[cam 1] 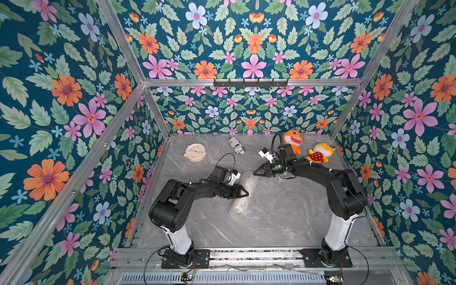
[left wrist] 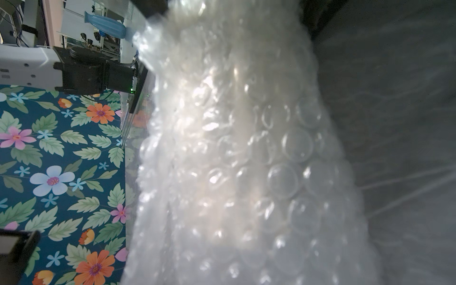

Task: Wrap vases in bubble wrap
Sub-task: Stick the tape on the bubble wrap.

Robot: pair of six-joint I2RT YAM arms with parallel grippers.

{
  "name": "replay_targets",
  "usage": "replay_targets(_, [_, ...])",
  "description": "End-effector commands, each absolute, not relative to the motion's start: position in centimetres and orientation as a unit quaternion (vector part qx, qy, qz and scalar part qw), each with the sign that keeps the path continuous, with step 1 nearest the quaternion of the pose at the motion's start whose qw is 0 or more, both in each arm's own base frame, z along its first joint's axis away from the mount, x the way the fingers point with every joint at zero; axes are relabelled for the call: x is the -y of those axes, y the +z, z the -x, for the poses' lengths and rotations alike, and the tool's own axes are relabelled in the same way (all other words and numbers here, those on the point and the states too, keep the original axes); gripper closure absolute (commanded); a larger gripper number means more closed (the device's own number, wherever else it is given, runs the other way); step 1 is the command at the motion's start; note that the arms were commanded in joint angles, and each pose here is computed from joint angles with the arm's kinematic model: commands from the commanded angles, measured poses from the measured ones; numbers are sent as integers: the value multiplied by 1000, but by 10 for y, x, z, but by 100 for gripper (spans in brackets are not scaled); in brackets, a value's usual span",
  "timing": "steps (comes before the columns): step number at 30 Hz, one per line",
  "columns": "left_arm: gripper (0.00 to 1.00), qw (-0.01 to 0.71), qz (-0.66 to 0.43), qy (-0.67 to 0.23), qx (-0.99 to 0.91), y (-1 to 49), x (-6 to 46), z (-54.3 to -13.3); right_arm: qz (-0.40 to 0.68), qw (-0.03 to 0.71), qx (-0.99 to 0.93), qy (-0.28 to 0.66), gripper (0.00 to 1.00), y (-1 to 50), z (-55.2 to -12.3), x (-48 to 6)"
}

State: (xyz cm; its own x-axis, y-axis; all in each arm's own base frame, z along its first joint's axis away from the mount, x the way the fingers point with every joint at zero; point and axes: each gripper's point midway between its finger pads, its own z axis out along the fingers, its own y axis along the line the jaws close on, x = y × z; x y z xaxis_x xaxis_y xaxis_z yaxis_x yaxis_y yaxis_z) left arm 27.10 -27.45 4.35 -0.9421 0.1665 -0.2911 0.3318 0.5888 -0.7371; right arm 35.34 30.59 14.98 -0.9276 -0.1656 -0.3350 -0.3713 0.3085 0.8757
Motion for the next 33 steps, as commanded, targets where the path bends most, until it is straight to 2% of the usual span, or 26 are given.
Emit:
replay_targets(1, [68,85,-157,-438,-881,43,277,-265,193,57,-799,567,100,144,-341,-310])
replay_targets(33, [69,71,-157,-433,-885,39,280,-260,242,32,-823,514,100,93,-337,-327])
